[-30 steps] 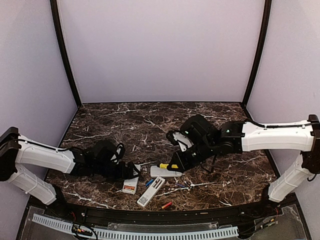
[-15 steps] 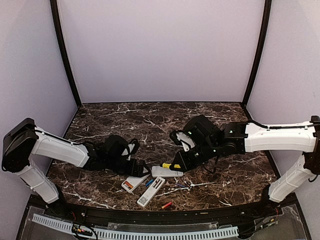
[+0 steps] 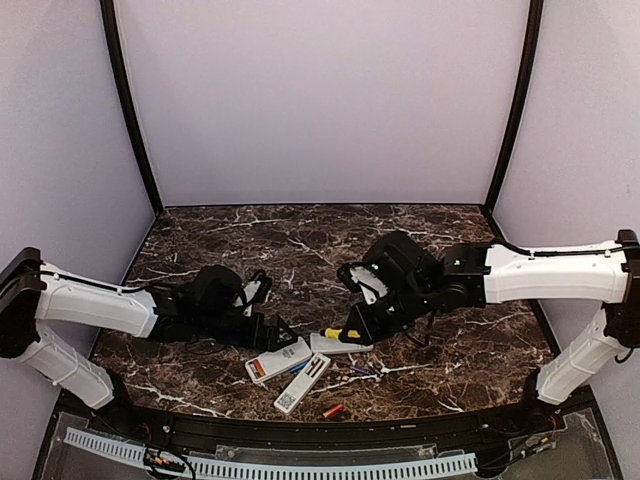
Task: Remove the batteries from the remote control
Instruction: Adjust the remote control without the battery cover at the center of the board, then hold the remote control without the battery cover at the center of the board.
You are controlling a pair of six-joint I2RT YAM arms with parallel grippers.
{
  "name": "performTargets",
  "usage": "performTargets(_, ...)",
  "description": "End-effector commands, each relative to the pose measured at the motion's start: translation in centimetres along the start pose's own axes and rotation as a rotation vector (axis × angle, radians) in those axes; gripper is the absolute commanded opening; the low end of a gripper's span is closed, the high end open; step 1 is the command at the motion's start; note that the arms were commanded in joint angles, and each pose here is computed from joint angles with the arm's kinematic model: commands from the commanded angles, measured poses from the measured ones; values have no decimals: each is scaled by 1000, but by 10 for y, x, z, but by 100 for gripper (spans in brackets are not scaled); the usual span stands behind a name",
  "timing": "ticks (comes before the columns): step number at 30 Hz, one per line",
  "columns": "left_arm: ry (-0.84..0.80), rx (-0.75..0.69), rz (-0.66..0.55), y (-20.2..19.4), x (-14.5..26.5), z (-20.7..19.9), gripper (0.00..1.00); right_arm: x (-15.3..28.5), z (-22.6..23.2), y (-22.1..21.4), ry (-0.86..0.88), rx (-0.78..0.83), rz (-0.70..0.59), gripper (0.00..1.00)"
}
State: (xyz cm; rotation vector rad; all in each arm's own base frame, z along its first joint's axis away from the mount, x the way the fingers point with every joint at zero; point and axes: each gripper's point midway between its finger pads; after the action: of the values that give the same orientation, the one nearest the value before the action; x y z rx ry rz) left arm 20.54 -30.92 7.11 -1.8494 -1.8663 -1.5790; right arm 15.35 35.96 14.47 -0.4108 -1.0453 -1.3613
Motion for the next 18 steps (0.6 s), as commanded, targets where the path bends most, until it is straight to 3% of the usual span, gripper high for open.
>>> performTargets(1,174,125,-15,-12,33,27,93,-5,13,4,34,31,14,0)
performTargets(4,181,233,12,-32,42,32,86,-13,24,1,48,56,35,0)
performTargets(11,175,373,77,-75,48,42,51,-42,57,-13,82,125,106,0)
performTargets(18,152,427,62,-87,48,45,46,-64,73,-27,59,175,155,0)
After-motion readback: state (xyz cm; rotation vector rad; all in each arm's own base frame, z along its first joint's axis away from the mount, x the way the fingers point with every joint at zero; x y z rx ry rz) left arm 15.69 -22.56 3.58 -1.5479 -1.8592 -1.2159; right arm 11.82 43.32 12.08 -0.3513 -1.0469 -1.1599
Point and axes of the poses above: each gripper's point midway between its finger pads, its own x axis back along the fingers, its own z axis along the line the jaws close on, y = z × x, and after that the axes turned 12 degrees about -x, right-handed
